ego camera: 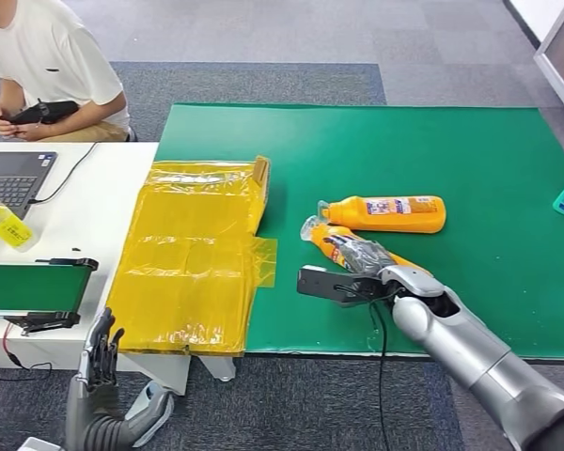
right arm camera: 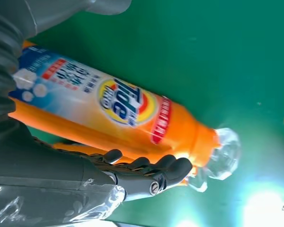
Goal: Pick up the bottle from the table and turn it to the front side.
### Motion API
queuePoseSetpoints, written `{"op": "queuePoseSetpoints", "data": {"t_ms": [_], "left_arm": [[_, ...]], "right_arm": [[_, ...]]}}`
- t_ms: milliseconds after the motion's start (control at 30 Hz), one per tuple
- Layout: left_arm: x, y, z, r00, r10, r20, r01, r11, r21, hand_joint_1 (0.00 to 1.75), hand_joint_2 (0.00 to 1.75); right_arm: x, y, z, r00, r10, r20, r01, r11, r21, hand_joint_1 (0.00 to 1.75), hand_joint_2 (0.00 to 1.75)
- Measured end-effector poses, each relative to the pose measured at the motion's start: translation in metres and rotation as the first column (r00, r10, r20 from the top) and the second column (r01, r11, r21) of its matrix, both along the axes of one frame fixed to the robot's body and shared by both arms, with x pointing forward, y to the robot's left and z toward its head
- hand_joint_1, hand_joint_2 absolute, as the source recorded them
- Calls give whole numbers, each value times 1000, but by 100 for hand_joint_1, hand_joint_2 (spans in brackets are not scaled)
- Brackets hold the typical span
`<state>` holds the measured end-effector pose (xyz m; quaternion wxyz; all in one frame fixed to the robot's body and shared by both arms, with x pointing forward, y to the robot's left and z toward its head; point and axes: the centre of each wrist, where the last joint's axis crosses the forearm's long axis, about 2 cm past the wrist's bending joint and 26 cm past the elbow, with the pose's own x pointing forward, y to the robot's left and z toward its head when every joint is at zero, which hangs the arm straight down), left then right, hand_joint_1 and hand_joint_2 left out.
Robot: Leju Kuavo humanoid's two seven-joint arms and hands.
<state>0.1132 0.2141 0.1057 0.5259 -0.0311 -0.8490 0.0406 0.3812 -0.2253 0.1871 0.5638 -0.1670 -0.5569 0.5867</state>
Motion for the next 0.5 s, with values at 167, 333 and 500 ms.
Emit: {"op": "queuePoseSetpoints", "data": {"t_ms": [167, 333, 500], "left_arm": [[1, 3, 0, 1000, 8, 13, -8, 1000, -12, 0, 175], [1, 4, 0, 1000, 11, 16, -10, 1000, -13, 0, 175], [1, 5, -1, 1000, 14, 18, -13, 1000, -18, 0, 175]], "right_arm": [[8, 16, 5, 1000, 7, -13, -7, 1000, 12, 0, 175], [9, 23, 2, 1000, 2, -20, -2, 1000, 2, 0, 175], [12, 21, -1, 1000, -25, -14, 25, 1000, 1, 0, 175]]}}
